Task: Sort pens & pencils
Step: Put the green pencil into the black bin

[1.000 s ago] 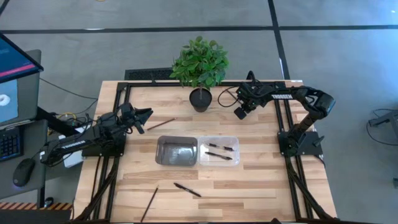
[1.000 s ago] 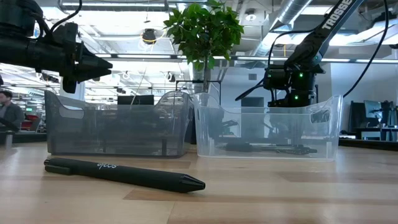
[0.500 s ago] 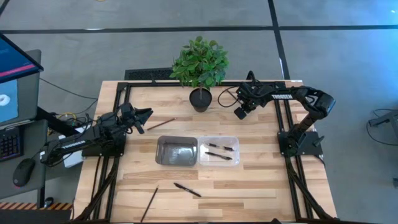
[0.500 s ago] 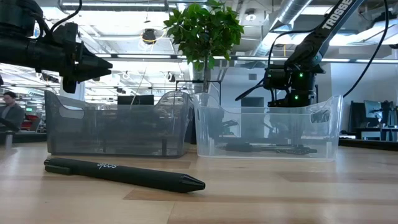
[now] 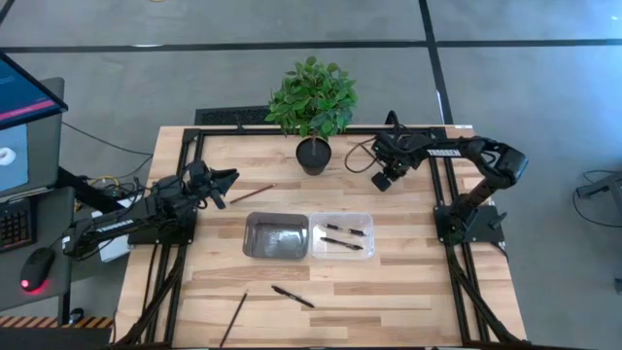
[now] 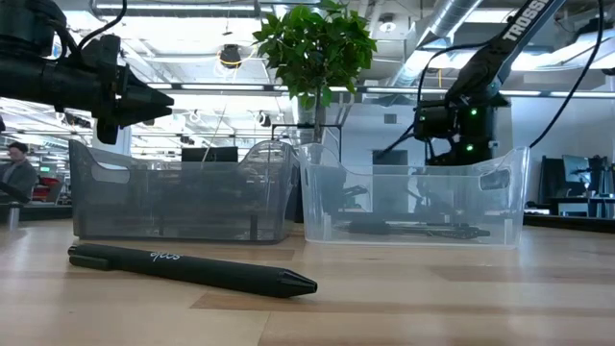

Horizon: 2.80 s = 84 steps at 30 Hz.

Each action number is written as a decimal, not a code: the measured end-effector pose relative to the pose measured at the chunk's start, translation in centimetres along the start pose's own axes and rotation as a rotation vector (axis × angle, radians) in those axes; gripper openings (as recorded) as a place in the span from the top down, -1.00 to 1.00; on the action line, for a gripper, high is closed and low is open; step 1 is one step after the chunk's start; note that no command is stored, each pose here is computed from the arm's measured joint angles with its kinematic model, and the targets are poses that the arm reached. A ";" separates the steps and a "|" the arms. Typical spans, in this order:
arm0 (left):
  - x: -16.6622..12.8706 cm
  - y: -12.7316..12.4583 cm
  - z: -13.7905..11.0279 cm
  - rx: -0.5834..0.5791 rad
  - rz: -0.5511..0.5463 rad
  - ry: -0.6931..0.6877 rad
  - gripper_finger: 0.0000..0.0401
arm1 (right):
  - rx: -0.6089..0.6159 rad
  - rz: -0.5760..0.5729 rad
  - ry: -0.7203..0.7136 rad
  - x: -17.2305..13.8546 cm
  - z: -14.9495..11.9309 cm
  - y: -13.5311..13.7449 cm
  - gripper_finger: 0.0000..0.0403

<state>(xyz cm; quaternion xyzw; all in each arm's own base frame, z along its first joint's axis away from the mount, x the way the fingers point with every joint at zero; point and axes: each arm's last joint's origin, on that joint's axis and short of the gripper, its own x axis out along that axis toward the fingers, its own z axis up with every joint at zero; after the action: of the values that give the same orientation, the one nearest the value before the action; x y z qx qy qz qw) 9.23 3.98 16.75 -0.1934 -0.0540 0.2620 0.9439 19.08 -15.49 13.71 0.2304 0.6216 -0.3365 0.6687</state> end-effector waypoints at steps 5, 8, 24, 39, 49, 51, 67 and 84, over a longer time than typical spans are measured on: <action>0.0 0.0 0.0 0.000 0.000 -0.001 0.53 | 0.020 0.010 -0.034 -2.4 -0.4 0.5 0.74; 0.0 0.0 0.0 0.000 0.000 -0.001 0.53 | 0.026 0.023 -0.072 -4.1 -0.7 0.9 0.74; 0.0 0.0 0.0 0.000 0.004 0.000 0.53 | -0.012 0.222 -0.167 -13.0 -7.8 4.5 0.73; 0.0 0.0 0.0 0.052 0.003 -0.001 0.53 | -0.306 0.670 -0.510 -17.1 -10.2 12.1 0.73; 0.0 0.0 0.0 0.052 0.003 0.000 0.53 | -0.492 0.759 -0.614 -15.1 -7.4 16.8 0.73; 0.0 0.0 0.0 0.052 0.003 0.000 0.53 | -0.518 0.781 -0.594 -14.5 -6.7 17.6 0.73; 0.0 -0.1 -0.1 0.053 -0.040 0.025 0.53 | -0.678 0.789 -0.493 -12.8 -0.6 26.3 0.73; 0.0 -0.2 -0.3 0.043 -0.086 0.051 0.53 | -0.610 0.658 -0.284 -8.1 3.2 28.7 0.73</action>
<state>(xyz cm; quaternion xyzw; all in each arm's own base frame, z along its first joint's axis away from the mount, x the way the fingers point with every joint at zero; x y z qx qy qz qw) 9.35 3.72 16.60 -0.1770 -0.0324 0.2174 0.9594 42.40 2.64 18.97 0.1601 0.4885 0.0632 0.8554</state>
